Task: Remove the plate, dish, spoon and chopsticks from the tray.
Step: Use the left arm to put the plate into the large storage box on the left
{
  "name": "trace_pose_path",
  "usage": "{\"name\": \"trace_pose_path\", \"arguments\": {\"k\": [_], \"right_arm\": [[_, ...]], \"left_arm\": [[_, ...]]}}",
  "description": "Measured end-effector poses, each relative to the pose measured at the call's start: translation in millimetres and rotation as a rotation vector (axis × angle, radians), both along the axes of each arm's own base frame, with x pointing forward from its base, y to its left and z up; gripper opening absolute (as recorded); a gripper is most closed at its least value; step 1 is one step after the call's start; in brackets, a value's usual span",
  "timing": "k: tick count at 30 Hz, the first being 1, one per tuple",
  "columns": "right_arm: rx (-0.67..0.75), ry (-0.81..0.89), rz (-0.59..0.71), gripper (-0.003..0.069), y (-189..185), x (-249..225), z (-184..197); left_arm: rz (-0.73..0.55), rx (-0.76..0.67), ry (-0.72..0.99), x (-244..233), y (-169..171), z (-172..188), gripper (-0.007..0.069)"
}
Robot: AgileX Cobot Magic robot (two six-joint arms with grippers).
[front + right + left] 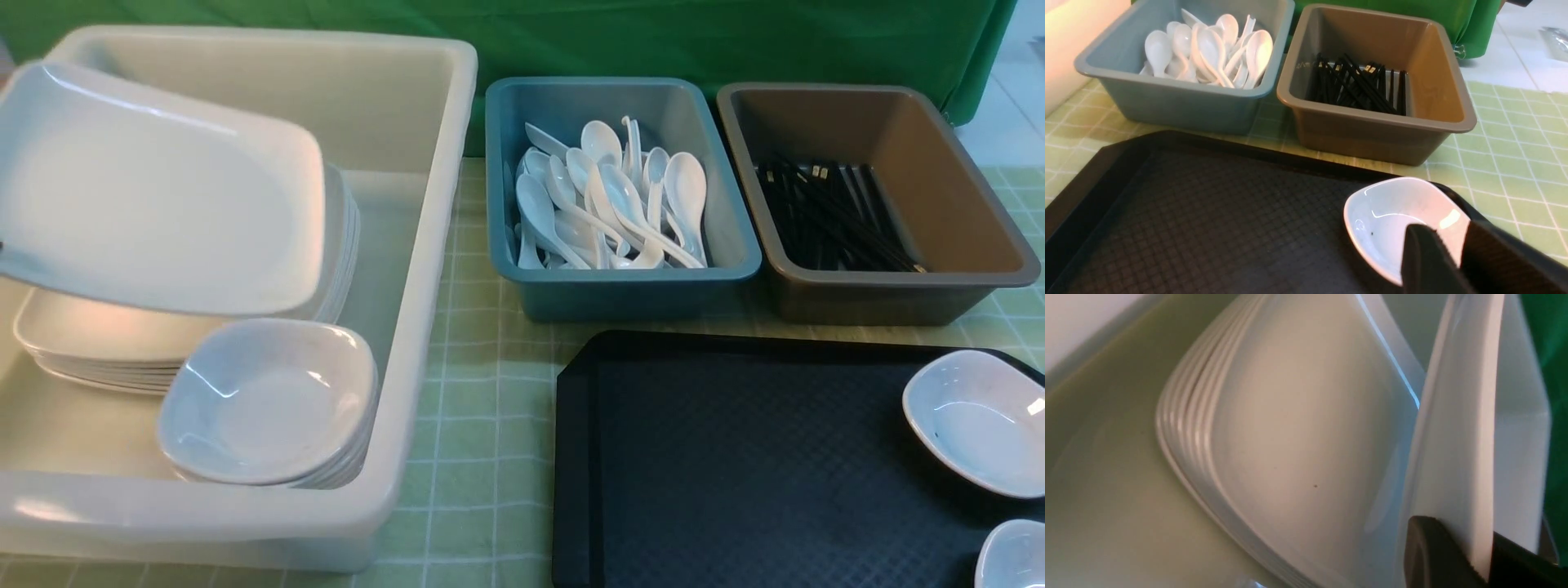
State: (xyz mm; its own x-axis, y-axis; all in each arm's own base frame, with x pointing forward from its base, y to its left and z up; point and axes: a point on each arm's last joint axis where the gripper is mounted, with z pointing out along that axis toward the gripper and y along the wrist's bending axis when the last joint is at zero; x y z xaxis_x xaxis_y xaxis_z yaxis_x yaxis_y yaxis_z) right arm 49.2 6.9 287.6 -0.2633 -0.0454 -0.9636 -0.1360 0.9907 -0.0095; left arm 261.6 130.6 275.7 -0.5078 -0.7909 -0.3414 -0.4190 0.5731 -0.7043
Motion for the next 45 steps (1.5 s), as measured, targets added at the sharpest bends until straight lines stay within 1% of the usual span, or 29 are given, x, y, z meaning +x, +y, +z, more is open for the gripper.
{"name": "trace_pose_path", "arguments": {"k": [6,13,15,23,25,27,31,33,34,37,38,39,43,45], "right_arm": [[0.000,0.000,0.000,0.0148,0.0,0.0,0.0],[0.000,0.000,0.000,0.0156,0.0,0.0,0.0],[0.000,0.000,0.000,0.0157,0.0,0.0,0.0],[0.000,-0.001,0.000,0.0162,0.0,0.0,0.1],[0.000,-0.001,0.000,0.0166,0.0,0.0,0.1],[0.000,-0.001,0.000,0.0167,0.0,0.0,0.1],[0.000,-0.001,0.000,0.0173,0.0,0.0,0.1],[0.000,-0.001,0.000,0.0176,0.0,0.0,0.1],[0.001,-0.001,0.000,0.0176,0.0,0.0,0.1],[0.001,-0.001,0.000,0.0176,0.0,0.0,0.1],[0.001,-0.001,0.000,0.0176,0.0,0.0,0.1],[0.001,-0.001,0.000,0.0176,0.0,0.0,0.1],[0.001,0.000,0.000,0.0176,0.0,0.0,0.0],[0.001,0.000,0.000,0.0176,0.0,0.0,0.0]], "left_arm": [[-0.062,0.026,0.016,10.8,7.4,-22.5,0.0019],[-0.112,0.058,0.021,14.9,10.3,-33.7,0.0019],[-0.129,0.088,0.032,14.6,11.6,-36.4,0.0019],[-0.116,0.152,0.053,14.4,16.8,-39.1,0.0023],[-0.116,0.168,0.059,14.1,17.8,-39.7,0.0041],[-0.121,0.179,0.062,13.8,18.2,-40.1,0.0065],[-0.153,0.205,0.072,13.7,16.5,-41.2,0.0151],[-0.181,0.243,0.084,15.2,13.6,-42.5,0.0229],[-0.188,0.255,0.087,16.1,12.3,-42.9,0.0248],[-0.229,0.306,0.110,17.1,9.9,-43.4,0.0347],[-0.232,0.310,0.115,17.1,10.2,-43.4,0.0358],[-0.234,0.318,0.133,17.8,11.5,-40.2,0.0405],[-0.233,0.317,0.193,19.8,15.5,-26.1,0.0485],[-0.231,0.325,0.205,22.1,18.6,-14.6,0.0500]]}}
